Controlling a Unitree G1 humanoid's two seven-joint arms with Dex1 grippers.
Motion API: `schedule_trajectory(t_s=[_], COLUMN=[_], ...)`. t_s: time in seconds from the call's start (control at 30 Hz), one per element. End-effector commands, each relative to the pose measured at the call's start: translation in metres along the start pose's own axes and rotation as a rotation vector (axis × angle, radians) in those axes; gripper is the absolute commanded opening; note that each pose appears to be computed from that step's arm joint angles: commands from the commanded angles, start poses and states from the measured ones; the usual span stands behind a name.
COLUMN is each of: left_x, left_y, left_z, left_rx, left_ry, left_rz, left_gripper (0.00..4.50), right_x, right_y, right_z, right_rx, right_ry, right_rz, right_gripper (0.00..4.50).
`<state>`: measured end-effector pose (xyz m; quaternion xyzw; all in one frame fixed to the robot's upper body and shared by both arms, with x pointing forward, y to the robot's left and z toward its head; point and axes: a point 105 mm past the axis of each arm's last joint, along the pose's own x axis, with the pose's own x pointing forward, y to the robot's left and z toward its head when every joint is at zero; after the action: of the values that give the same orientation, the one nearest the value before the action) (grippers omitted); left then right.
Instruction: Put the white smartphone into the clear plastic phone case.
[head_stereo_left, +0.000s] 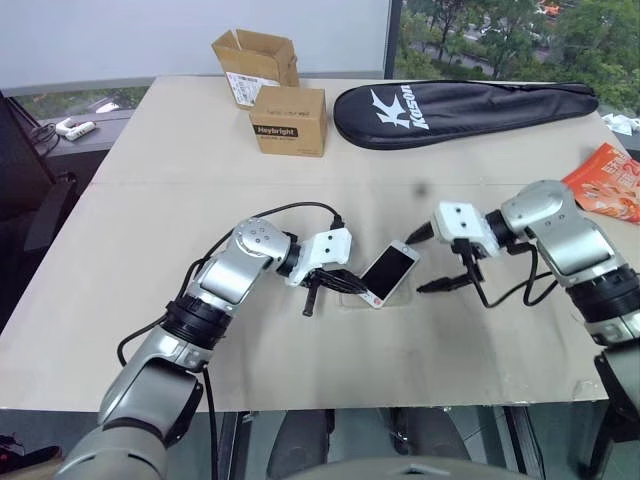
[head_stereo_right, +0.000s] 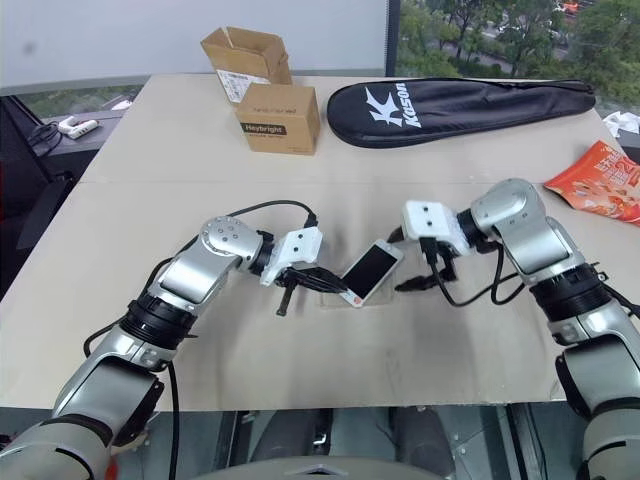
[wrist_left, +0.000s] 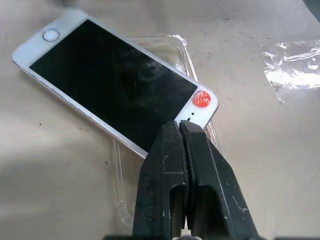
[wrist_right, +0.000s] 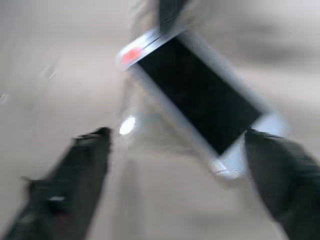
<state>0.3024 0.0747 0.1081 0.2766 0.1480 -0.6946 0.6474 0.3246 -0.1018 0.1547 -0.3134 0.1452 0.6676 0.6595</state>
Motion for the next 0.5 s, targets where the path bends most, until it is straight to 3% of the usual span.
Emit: schedule_trajectory(t_s=[0.03,0.13,0.5], left_x=[0.003,0.003,0.003], left_y=[-0.001,-0.001,-0.002], left_z=[-0.007,-0.008,-0.01], left_rx=[-0.007,-0.009,-0.009], left_ry=[0.037,0.04,0.045], left_rz=[-0.013,-0.016,-0.024], left_gripper=[0.0,0.0,0.0], right_x=[-0.003,0.008,0.037], right_y=[-0.018,-0.021,-0.028], right_z=[0.016,0.011,0.015], right_rx=[0.11,0.183,0.187], right_ry=[-0.121,-0.125,-0.125], right_rz=[-0.06,-0.021,0.115], right_gripper=[4.45,4.45,4.45])
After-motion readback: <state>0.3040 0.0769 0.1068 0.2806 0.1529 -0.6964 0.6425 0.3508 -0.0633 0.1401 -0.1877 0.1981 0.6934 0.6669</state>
